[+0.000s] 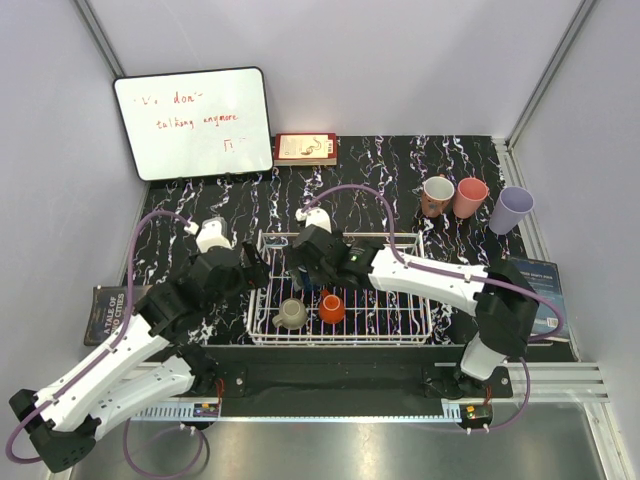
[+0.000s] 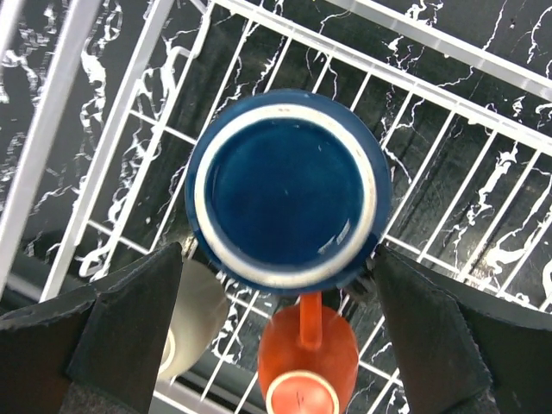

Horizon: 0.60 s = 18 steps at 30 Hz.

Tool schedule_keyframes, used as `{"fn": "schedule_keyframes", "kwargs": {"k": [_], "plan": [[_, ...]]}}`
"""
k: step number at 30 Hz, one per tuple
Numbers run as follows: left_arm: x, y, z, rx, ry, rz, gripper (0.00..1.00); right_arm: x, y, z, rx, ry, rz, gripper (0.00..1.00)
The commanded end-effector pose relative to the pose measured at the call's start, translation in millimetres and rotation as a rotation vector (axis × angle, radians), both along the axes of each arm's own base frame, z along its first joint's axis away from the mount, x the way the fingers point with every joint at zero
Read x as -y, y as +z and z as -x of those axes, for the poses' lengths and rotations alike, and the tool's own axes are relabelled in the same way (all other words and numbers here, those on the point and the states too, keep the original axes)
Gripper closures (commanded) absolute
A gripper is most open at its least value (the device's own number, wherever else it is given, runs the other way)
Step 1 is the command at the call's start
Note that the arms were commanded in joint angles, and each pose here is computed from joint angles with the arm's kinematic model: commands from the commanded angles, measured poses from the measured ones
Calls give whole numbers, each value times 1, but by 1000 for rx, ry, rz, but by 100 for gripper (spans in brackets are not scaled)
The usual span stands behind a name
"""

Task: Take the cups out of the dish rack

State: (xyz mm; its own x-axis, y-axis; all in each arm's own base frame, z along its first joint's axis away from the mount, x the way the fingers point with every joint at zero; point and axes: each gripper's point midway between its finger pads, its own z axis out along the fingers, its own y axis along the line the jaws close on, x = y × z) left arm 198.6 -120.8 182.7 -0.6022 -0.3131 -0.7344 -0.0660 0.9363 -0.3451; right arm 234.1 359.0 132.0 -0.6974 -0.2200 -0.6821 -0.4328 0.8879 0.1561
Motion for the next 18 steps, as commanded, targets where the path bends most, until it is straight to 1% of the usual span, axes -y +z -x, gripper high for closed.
{"fn": "schedule_keyframes", "kwargs": {"k": [1, 8, 18], "plan": [[-3, -1, -2, 11, 26, -2, 1, -13, 8, -14, 65, -5, 2, 0], [-3, -4, -1, 3, 26, 2, 1, -20, -3, -23, 79, 2, 49, 0], [-3, -8, 2, -4, 22, 12, 1, -16, -22, -38, 114, -55, 123, 0]]}}
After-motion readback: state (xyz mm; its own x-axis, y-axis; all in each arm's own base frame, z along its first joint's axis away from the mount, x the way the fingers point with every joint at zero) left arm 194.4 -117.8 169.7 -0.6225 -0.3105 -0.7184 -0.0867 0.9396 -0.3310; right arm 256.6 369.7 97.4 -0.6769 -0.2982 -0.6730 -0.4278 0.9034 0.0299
